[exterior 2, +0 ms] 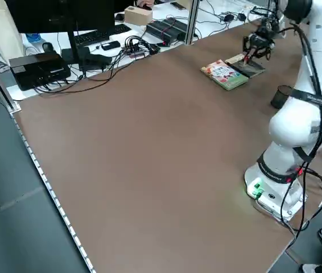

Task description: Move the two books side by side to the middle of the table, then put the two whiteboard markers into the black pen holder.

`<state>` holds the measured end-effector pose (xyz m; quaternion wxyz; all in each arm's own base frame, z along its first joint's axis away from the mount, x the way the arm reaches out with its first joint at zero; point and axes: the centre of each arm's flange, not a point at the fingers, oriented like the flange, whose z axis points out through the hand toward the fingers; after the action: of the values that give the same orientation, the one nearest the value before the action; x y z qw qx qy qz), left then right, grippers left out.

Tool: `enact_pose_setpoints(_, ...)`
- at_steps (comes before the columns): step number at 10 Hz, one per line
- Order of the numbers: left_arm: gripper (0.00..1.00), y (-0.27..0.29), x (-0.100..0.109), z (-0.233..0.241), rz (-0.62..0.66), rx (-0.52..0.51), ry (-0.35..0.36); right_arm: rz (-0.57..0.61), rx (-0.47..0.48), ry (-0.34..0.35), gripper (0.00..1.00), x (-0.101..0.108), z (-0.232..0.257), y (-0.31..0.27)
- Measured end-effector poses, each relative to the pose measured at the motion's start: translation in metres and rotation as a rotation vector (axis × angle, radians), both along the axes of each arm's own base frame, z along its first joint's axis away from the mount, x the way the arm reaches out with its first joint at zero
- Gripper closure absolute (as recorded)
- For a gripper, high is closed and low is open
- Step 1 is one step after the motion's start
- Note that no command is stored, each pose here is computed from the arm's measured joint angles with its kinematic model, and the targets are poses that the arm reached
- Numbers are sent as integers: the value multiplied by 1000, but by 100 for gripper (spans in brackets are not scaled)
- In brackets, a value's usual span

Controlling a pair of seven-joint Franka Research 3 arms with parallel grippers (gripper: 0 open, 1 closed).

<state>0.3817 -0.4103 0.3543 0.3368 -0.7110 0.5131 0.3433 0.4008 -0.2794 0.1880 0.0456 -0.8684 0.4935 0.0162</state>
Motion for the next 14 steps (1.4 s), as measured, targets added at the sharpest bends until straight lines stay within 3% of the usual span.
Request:
enact_pose_setpoints(3,83,-61,-58,-38,-78,132,18,26,94,-31,85,6,20,12)
enact_pose_setpoints(7,83,-105,-96,-38,-139,186,-62,83,226,-100,85,21,60,41)
enact_pose_setpoints(9,83,-128,-134,-46,-209,201,-71,116,287,-126,85,21,75,61)
enact_pose_setpoints(11,83,-150,-166,-66,-266,221,-87,175,325,-101,85,21,69,106)
enact_pose_setpoints(14,83,-168,-186,-87,-299,235,-110,273,303,-69,85,48,69,193)
